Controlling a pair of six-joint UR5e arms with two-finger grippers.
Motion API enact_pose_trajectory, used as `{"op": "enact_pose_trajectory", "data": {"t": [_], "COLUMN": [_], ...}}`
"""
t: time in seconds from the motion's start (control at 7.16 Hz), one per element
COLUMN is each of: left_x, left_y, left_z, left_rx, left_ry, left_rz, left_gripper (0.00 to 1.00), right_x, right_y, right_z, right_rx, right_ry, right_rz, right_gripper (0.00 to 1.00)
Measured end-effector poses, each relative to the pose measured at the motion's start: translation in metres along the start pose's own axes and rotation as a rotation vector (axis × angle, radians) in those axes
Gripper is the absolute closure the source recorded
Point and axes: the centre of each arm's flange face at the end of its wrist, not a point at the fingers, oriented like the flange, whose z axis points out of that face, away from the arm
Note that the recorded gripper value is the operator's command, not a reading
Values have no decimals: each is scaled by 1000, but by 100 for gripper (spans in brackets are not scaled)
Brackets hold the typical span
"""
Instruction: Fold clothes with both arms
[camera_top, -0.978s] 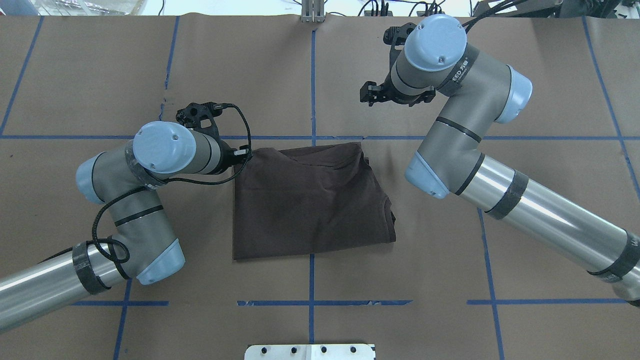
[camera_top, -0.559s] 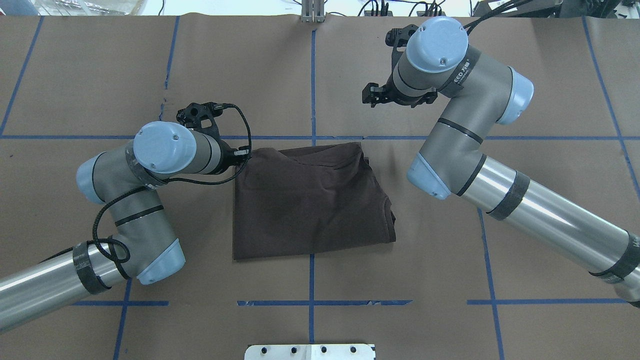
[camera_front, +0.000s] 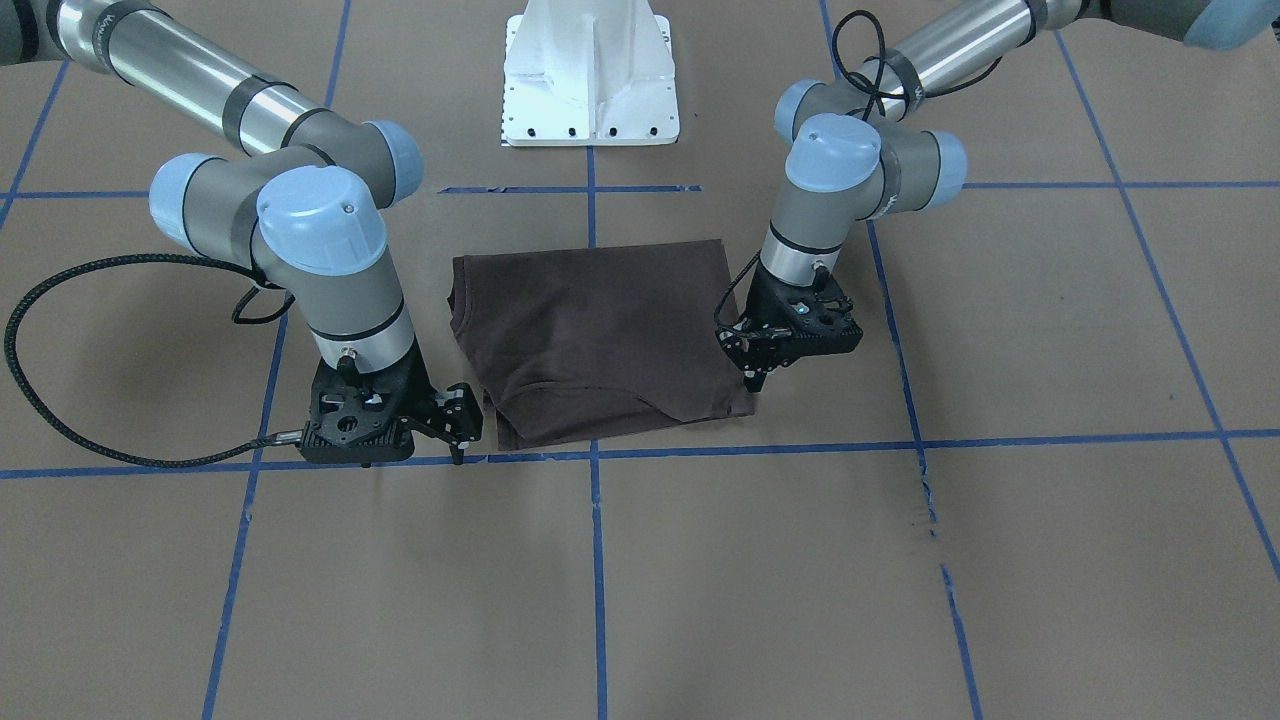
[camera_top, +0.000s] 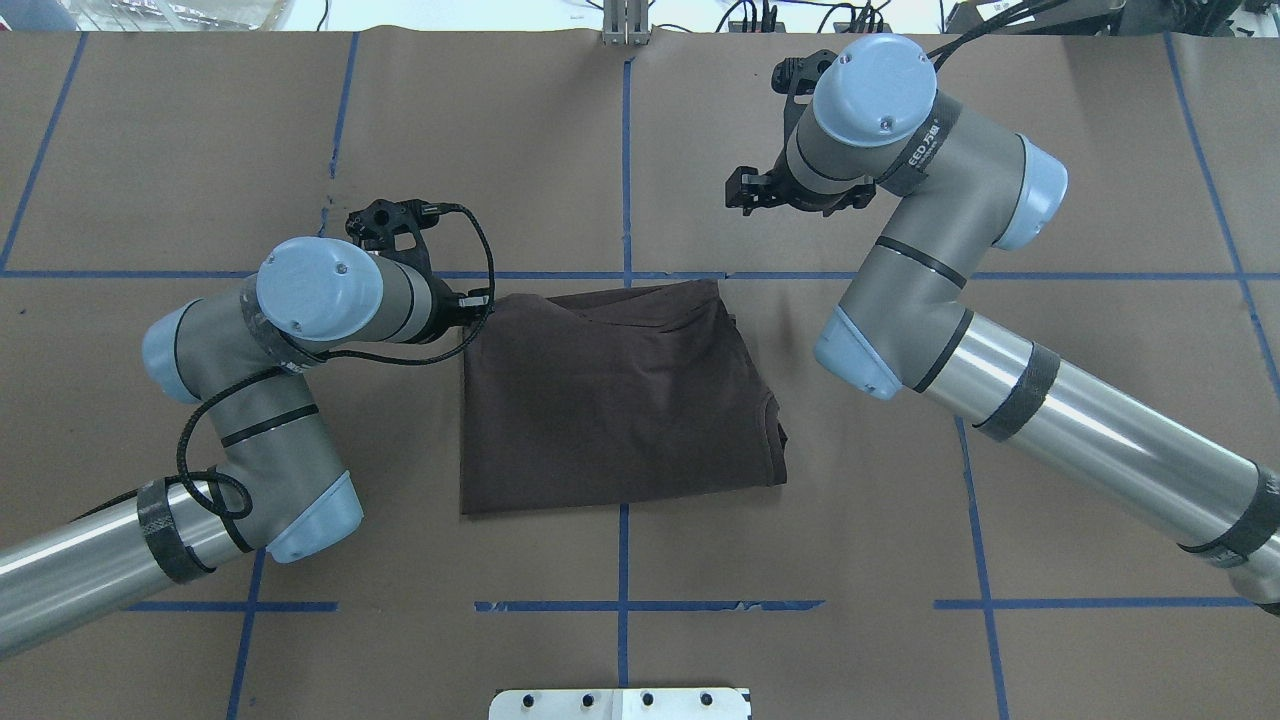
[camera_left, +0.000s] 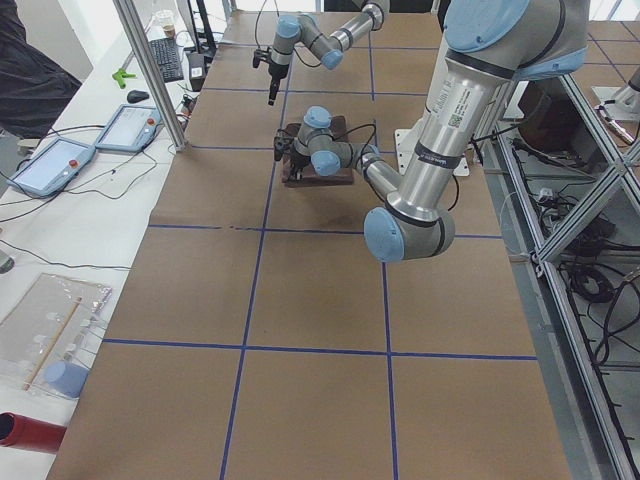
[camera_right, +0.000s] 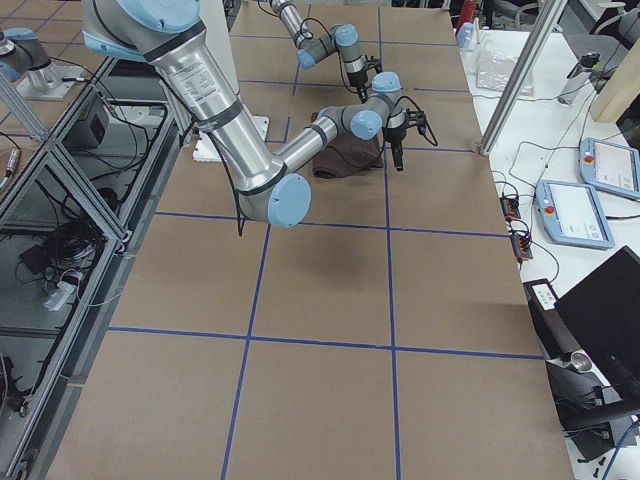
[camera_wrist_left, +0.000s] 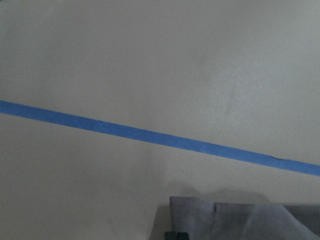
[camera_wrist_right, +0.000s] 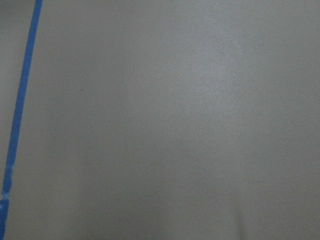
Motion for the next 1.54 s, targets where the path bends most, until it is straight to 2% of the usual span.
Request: {"op": "enact_pose_trajectory", "data": {"t": [0.28, 0.42, 0.56, 0.84, 0.98, 1.26, 1.54], "left_x": [-5, -6, -8, -12, -16, -18, -17], "left_y": [-8, -11, -16, -36, -47, -55, -56], "left_z": [0, -1, -2, -12, -17, -22, -23], "left_rx": [8, 13, 19, 40, 46, 38, 36], "left_ry": [-8, -9, -10, -7, -5, 2, 6], "left_rz": [4, 2, 12, 94, 127, 142, 144], "left_gripper": [100, 1, 0, 0, 0, 0, 0], "right_x": [0, 0, -2, -14, -31, -76, -108], "right_y": [0, 0, 0, 6, 19, 71, 113], "right_z": [0, 0, -1, -2, 0, 17, 26], "right_rx": [0, 0, 0, -1, 7, 61, 89], "right_ry": [0, -1, -2, -13, -12, 24, 94], "right_rz": [0, 0, 3, 15, 16, -51, -122], "right_gripper": [0, 0, 0, 0, 0, 0, 0]}}
